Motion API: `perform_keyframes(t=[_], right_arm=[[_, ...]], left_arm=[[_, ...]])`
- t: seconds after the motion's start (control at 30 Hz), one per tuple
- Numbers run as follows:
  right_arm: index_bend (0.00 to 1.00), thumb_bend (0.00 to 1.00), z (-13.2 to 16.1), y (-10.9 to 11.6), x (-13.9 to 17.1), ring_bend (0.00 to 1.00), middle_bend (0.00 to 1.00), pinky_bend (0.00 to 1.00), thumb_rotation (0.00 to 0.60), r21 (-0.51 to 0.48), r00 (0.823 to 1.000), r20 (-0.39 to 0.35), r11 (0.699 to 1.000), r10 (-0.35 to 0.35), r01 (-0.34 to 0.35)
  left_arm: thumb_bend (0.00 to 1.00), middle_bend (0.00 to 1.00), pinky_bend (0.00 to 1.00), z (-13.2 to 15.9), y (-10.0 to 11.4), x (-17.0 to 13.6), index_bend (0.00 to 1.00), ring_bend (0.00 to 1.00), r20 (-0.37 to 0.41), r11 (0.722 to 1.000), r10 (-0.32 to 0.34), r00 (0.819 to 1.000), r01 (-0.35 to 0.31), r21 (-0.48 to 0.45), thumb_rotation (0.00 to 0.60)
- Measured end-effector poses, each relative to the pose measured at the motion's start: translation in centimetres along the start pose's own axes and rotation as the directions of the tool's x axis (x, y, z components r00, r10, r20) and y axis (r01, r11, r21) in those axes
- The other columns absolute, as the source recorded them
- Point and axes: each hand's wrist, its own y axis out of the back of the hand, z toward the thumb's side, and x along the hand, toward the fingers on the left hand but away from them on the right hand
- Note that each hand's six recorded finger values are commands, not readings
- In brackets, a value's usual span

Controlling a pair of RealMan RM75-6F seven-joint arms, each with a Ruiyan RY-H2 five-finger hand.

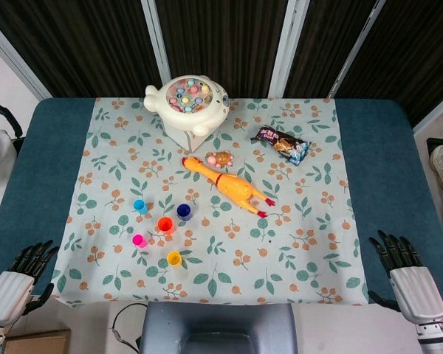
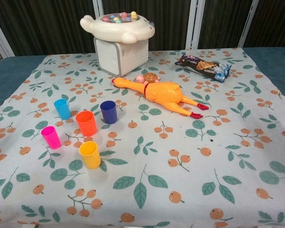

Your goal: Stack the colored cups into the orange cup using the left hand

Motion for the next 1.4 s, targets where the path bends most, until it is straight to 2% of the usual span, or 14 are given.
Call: perform_keyframes(t=[0.13, 0.3, 0.37, 0.53, 0.63, 0.7, 0.8, 0.87, 0.93, 1.13, 1.23, 1.4], right_arm=[[0.0, 0.21, 0.0, 0.0, 0.1, 0.0, 0.0, 0.0, 0.6, 0.002, 1.0, -0.002, 1.0, 0.0, 0.0], [0.0, 0.21, -0.2, 0.2, 0.0, 0.0, 0.0, 0.0, 0.6, -0.008, 1.0, 0.008, 1.0, -0.008, 0.008], [0.0, 0.21, -0.2, 0.1, -0.1, 0.0, 0.0, 0.0, 0.6, -0.008, 1.0, 0.009, 1.0, -0.004, 0.004], [0.0, 0.21, 0.0, -0.3, -0.5, 0.0, 0.0, 0.0, 0.6, -0.004, 1.0, 0.009, 1.0, 0.005, -0.005], [0.0, 0.21, -0.1, -0.4, -0.8, 0.0, 0.0, 0.0, 0.6, -0.005, 1.0, 0.017, 1.0, 0.009, -0.009], [0.0, 0.21, -0.3, -0.5, -1.1, 0.0, 0.0, 0.0, 0.6, -0.005, 1.0, 0.024, 1.0, 0.013, -0.012], [0.0, 0.21, -0.4, -0.6, -1.4, 0.0, 0.0, 0.0, 0.6, -0.004, 0.999, 0.029, 1.0, 0.018, -0.018], [0.0, 0.21, -0.5, -0.6, -1.5, 0.0, 0.0, 0.0, 0.6, -0.004, 0.999, 0.033, 1.0, 0.02, -0.019], [0.0, 0.21, -0.7, -0.6, -1.7, 0.0, 0.0, 0.0, 0.6, -0.006, 0.999, 0.041, 1.0, 0.022, -0.022], [0.0, 0.21, -1.2, -0.5, -2.1, 0.0, 0.0, 0.0, 0.6, -0.013, 0.998, 0.058, 1.0, 0.027, -0.026], [0.0, 0.21, -1.3, -0.4, -2.1, 0.0, 0.0, 0.0, 0.6, -0.019, 0.998, 0.062, 1.0, 0.025, -0.024], [0.0, 0.21, -1.4, -0.2, -2.0, 0.0, 0.0, 0.0, 0.6, -0.026, 0.998, 0.06, 0.999, 0.021, -0.019]], left_arm=[[0.42, 0.0, 0.11, 0.4, -0.2, 0.3, 0.0, 0.0, 0.02, 1.0, 0.003, 1.0, -0.003, -0.007, 0.6], [0.42, 0.0, 0.13, 2.4, -0.5, 1.7, 0.0, 0.0, 0.105, 0.997, 0.03, 0.994, -0.021, -0.08, 0.6], [0.41, 0.0, 0.12, 3.7, -0.5, 3.1, 0.0, 0.0, 0.155, 0.994, 0.049, 0.987, -0.032, -0.107, 0.6], [0.4, 0.0, 0.11, 7.1, 0.1, 6.7, 0.0, 0.0, 0.226, 0.991, 0.077, 0.971, -0.05, -0.124, 0.6], [0.4, 0.0, 0.1, 9.7, 0.2, 9.5, 0.0, 0.0, 0.254, 0.991, 0.067, 0.965, -0.035, -0.129, 0.6], [0.4, 0.0, 0.1, 11.5, 0.2, 11.5, 0.05, 0.0, 0.266, 0.99, 0.047, 0.963, -0.011, -0.137, 0.6], [0.4, 0.0, 0.09, 14.1, 0.0, 14.6, 0.16, 0.0, 0.269, 0.986, 0.019, 0.963, 0.028, -0.167, 0.6], [0.4, 0.0, 0.09, 15.7, 0.1, 16.7, 0.19, 0.0, 0.262, 0.978, 0.02, 0.965, 0.036, -0.208, 0.6], [0.4, 0.0, 0.09, 16.8, 0.1, 18.3, 0.2, 0.0, 0.249, 0.969, 0.02, 0.968, 0.043, -0.243, 0.6], [0.38, 0.0, 0.07, 18.8, -0.6, 22.5, 0.2, 0.0, 0.193, 0.952, -0.046, 0.98, 0.102, -0.289, 0.6], [0.37, 0.0, 0.07, 19.7, -1.1, 24.0, 0.2, 0.0, 0.176, 0.947, -0.096, 0.98, 0.144, -0.286, 0.6], [0.35, 0.0, 0.07, 21.2, -1.8, 25.9, 0.2, 0.0, 0.16, 0.959, -0.148, 0.976, 0.181, -0.217, 0.6]])
